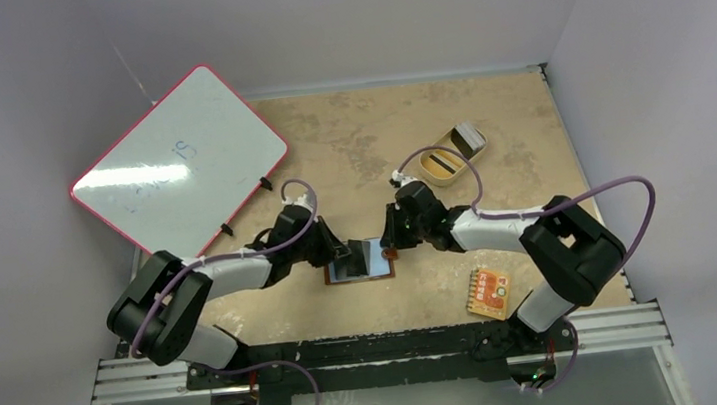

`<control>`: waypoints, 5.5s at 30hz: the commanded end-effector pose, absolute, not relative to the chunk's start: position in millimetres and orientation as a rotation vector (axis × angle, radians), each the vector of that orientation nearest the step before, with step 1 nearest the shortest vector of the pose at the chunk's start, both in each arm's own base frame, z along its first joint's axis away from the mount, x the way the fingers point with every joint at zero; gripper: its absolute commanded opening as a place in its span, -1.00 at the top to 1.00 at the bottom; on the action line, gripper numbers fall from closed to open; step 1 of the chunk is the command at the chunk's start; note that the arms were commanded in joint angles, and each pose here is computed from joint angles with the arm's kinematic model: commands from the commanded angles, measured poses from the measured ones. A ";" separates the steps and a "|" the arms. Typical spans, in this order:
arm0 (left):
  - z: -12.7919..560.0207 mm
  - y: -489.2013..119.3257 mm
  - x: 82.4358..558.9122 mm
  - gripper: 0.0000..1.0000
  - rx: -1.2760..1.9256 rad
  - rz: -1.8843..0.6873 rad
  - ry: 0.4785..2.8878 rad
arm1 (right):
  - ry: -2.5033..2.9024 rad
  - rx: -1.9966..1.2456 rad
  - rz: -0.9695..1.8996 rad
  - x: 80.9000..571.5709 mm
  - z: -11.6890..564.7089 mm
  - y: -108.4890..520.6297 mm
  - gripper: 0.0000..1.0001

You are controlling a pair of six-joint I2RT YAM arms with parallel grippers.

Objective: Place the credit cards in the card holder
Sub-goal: Insert the credit card into the card holder, then turn over the card slot in the card holder.

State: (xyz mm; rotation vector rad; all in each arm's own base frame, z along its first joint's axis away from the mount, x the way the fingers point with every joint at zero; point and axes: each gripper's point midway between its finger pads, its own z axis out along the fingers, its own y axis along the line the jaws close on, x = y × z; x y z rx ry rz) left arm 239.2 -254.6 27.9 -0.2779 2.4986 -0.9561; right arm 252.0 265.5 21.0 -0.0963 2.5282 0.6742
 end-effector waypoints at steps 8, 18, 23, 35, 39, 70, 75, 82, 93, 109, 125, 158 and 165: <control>27.7 -257.1 237.4 1.00 -0.377 -0.955 2.409 | 2.542 0.013 0.743 232.8 20.0 259.2 0.56; 40.2 -259.3 242.1 0.85 -0.403 -0.962 2.371 | 2.511 0.018 0.761 232.9 39.7 258.3 0.36; 58.7 -258.2 245.0 0.50 -0.378 -0.942 2.360 | 2.485 -0.002 0.750 233.6 61.3 255.1 0.17; 43.0 -256.8 238.5 0.36 -0.385 -0.917 2.421 | 2.509 -0.002 0.781 226.0 49.0 257.9 0.15; 39.2 -256.5 238.2 0.31 -0.376 -0.904 2.429 | 2.523 -0.001 0.776 224.3 40.9 257.8 0.15; 52.3 -297.9 236.2 0.27 -0.349 -1.060 2.401 | 2.542 -0.006 0.804 216.7 28.2 260.2 0.26; 56.8 -303.3 235.4 0.26 -0.338 -1.076 2.395 | 2.538 -0.006 0.803 216.7 29.1 260.2 0.26; 57.6 -310.6 232.4 0.24 -0.349 -1.110 2.387 | 2.537 -0.008 0.811 216.2 29.5 261.9 0.27; 87.0 -277.6 241.9 0.22 -0.337 -0.877 2.353 | 2.477 0.020 0.808 217.2 62.9 259.8 0.23; 68.3 -192.1 244.5 0.19 -0.460 -0.610 2.435 | 2.478 -0.071 0.808 203.1 77.1 313.2 -0.13; 30.0 -196.6 229.0 0.26 -0.422 -0.602 2.578 | 2.543 -0.058 0.490 210.8 52.9 284.1 -0.28; 17.9 -205.1 219.1 0.71 -0.445 -0.688 2.605 | 2.494 -0.077 0.704 214.2 65.2 299.6 -0.35; 15.6 -205.4 218.3 0.72 -0.450 -0.690 2.609 | 2.465 -0.103 0.769 212.5 81.6 305.7 -0.36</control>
